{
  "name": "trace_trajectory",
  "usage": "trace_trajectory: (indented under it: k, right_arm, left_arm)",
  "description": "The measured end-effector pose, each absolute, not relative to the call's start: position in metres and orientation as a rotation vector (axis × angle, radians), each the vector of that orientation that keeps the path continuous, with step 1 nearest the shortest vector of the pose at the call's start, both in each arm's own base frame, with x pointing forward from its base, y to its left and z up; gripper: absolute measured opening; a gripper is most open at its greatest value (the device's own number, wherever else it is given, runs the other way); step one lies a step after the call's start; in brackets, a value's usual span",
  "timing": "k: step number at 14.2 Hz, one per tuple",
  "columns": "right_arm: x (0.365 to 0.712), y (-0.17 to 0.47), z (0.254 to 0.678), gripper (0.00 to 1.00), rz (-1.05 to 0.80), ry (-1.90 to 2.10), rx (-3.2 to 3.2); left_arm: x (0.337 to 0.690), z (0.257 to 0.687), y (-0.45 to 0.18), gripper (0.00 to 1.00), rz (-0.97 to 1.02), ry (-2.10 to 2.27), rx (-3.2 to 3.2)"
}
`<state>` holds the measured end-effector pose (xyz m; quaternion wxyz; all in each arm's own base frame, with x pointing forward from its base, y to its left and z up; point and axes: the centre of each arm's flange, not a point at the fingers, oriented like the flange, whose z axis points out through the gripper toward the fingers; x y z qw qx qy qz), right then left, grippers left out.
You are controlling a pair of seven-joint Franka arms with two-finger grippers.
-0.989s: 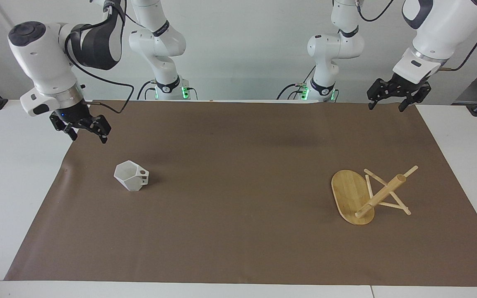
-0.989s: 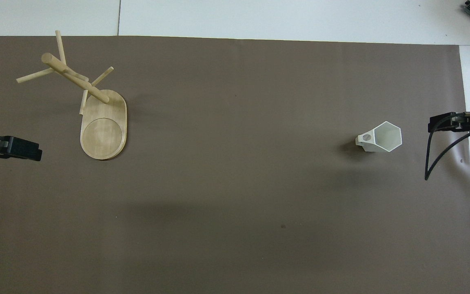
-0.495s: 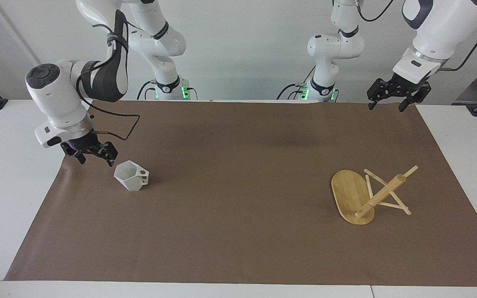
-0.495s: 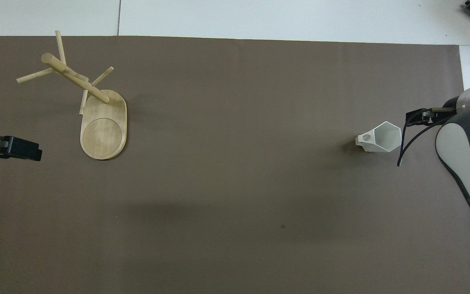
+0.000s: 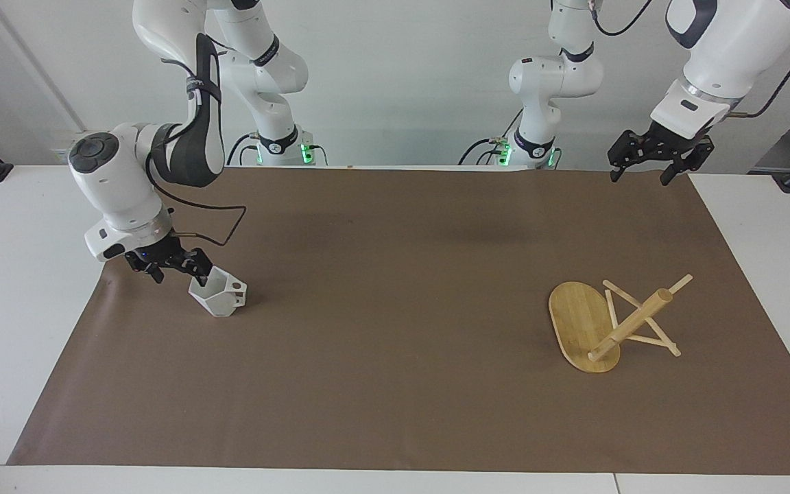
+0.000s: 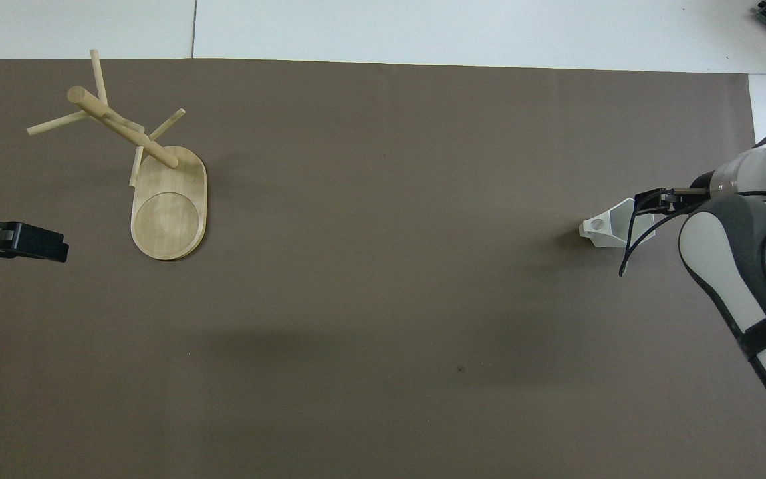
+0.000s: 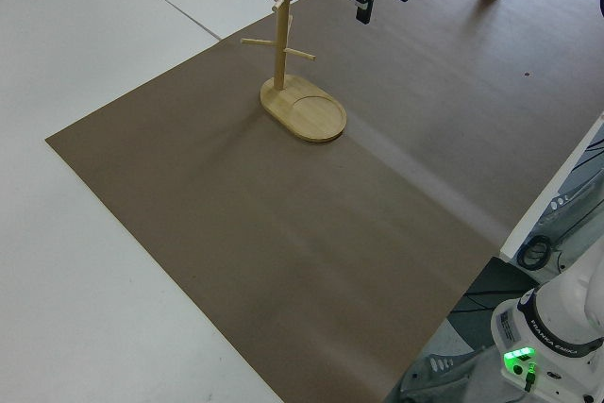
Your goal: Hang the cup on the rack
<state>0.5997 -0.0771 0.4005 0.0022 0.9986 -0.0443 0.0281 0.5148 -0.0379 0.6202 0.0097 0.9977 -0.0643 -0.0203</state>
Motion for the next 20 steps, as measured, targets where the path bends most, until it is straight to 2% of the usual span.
trace_trajectory:
  k: [6,20]
  right_arm:
    - [0.594,-0.074,0.373,1.00,0.094,-0.143,3.134]
    - [0.589,-0.073,0.366,1.00,0.067,-0.301,3.128]
  left_arm:
    - [0.515,0.620,-0.038,1.00,-0.064,-0.201,3.115]
    - [0.515,0.620,-0.038,1.00,-0.064,-0.201,3.115]
